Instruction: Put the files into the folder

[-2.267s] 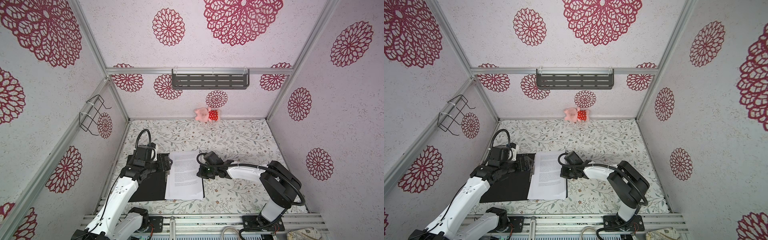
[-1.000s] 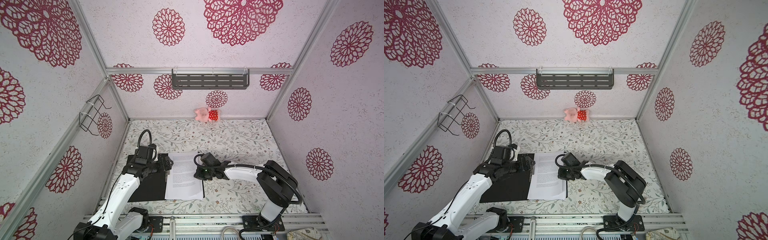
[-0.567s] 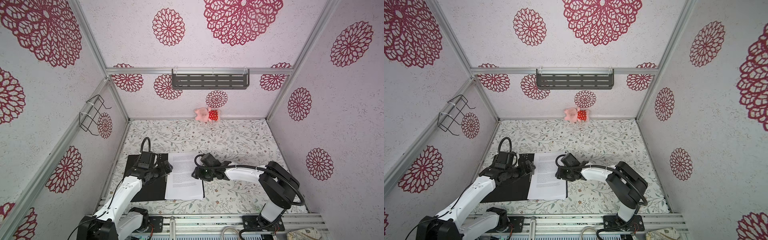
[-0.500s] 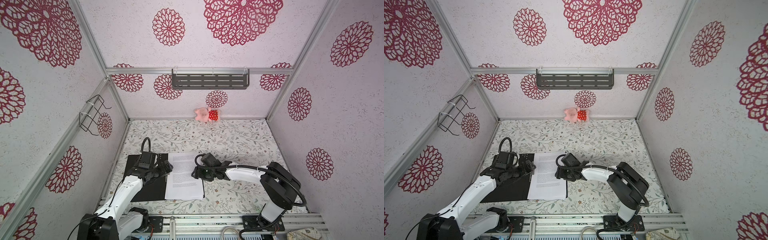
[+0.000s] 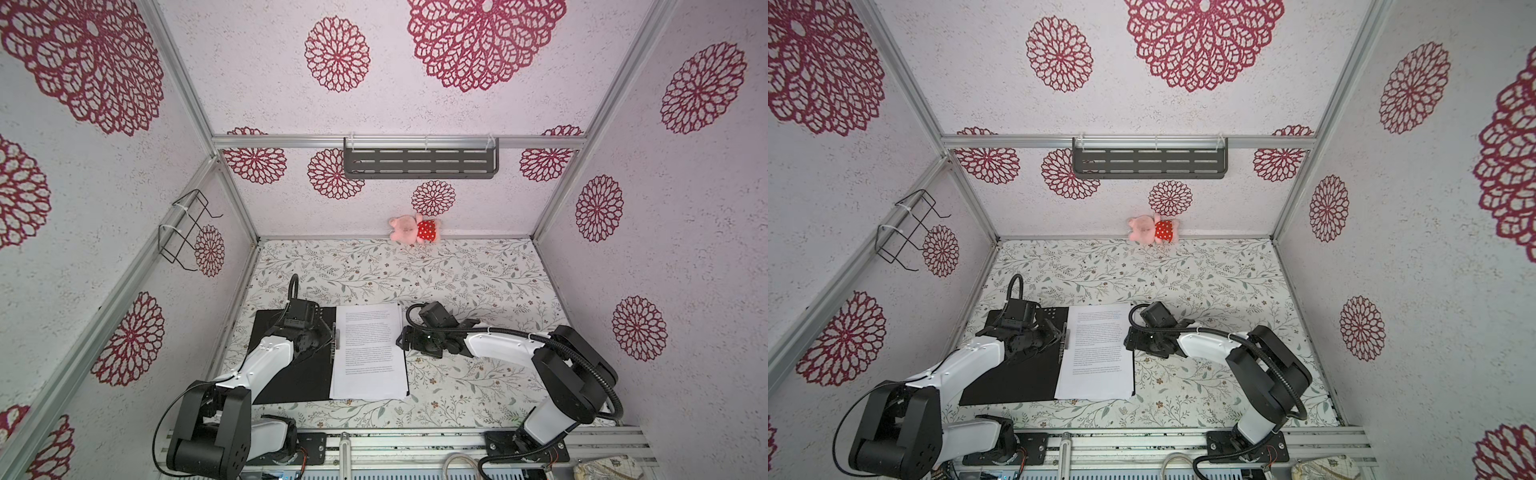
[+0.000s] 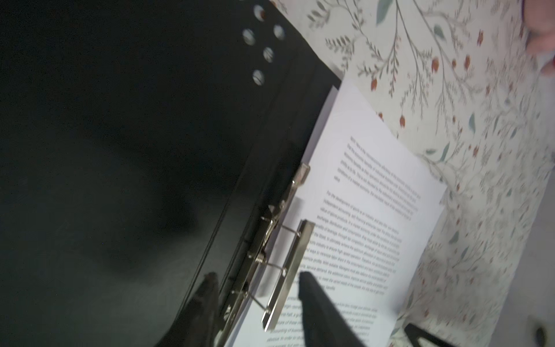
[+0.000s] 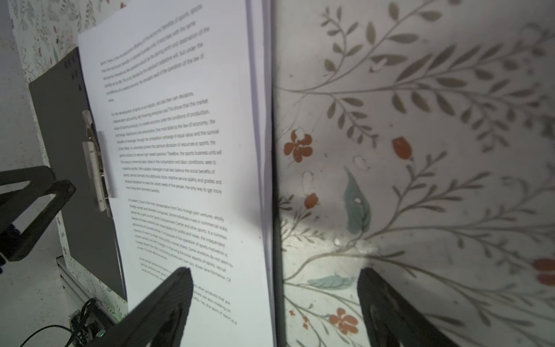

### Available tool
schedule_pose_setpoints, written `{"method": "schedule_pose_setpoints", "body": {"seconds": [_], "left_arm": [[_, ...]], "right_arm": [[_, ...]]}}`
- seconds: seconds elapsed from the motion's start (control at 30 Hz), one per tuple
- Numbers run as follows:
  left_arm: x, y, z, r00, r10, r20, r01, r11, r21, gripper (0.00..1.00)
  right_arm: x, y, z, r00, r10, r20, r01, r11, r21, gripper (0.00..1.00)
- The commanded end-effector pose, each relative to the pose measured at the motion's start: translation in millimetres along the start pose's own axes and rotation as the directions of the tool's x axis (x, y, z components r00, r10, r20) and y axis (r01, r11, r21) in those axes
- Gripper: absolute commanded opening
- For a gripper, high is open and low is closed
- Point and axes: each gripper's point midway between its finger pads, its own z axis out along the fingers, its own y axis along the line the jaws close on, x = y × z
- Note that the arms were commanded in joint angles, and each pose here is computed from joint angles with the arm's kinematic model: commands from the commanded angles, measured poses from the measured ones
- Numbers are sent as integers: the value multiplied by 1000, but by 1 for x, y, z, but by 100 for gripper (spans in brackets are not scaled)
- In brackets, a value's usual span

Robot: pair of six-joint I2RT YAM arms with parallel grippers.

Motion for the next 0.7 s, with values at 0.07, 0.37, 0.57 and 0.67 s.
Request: {"method": "schedule_pose_setpoints", "body": {"seconds": [0.07,0.37,0.57,0.67], "left_arm": [[-5,17,6,997,-61,37,63,996,-60,10],[5,15,28,998,-45,-44,43,998,-41,0],[16,18,41,994,-51,-98,47,998,-41,0],[22,14,47,991,-43,-125,41,999,-22,0]], "right_arm": [[-13,11,-7,999,-17,34,20,997,-79,91],[-22,14,6,1000,-15,24,18,995,-103,90],[-27,12,15,1000,7,16,-5,994,-114,90],[-30,13,21,1000,13,6,-12,992,-122,90]]}}
